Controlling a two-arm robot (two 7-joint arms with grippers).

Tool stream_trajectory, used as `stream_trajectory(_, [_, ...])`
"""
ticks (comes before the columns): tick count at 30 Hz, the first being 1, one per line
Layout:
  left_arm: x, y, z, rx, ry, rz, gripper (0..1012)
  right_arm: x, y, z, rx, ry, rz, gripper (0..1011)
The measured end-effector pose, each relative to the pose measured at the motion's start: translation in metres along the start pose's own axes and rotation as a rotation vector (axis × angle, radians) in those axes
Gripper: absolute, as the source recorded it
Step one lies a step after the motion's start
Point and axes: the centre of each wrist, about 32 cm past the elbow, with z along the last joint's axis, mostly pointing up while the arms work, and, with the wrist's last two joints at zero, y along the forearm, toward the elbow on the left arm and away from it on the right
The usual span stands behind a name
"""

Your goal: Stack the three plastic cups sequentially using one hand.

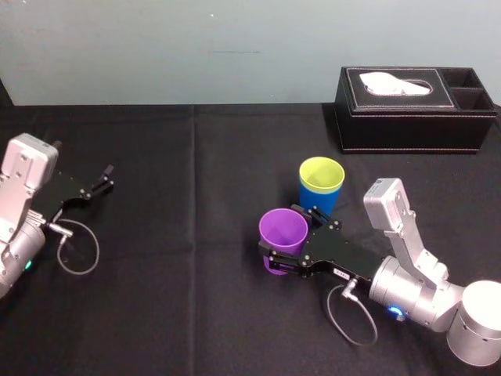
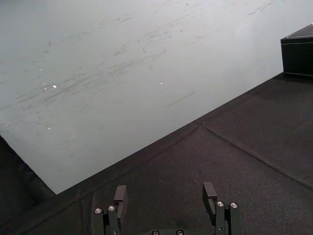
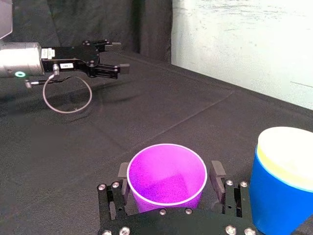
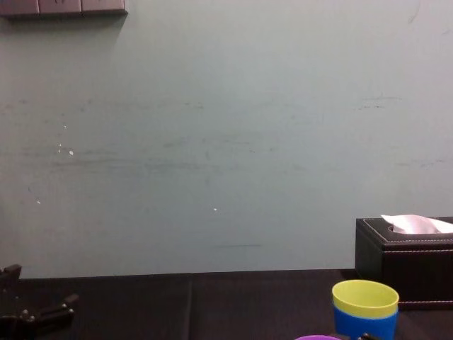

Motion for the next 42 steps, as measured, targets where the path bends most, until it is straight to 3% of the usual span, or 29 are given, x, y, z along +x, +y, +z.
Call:
stream_trajectory(4, [0.0, 0.0, 0.0, 0.0, 0.0, 0.0, 1011, 0.0, 0.0, 0.0, 0.0, 0.0, 0.0, 994])
stream_trajectory(12, [0.0, 0.0, 0.0, 0.0, 0.0, 0.0, 1011, -0.0001, 0.0, 0.0, -0.001, 0.0, 0.0, 805])
stream_trajectory(23, [0.0, 0.0, 0.0, 0.0, 0.0, 0.0, 1011, 0.0003, -0.001, 0.002, 0.0, -0.004, 0.001, 743])
stream_trajectory(32, [0.0, 0.0, 0.0, 0.0, 0.0, 0.0, 1011, 0.0054, -0.006, 0.014, 0.003, -0.016, -0.01, 728])
stream_trajectory(42, [0.0, 0.0, 0.0, 0.0, 0.0, 0.0, 1011, 0.0122, -0.005, 0.046, 0.033, -0.024, -0.001, 728])
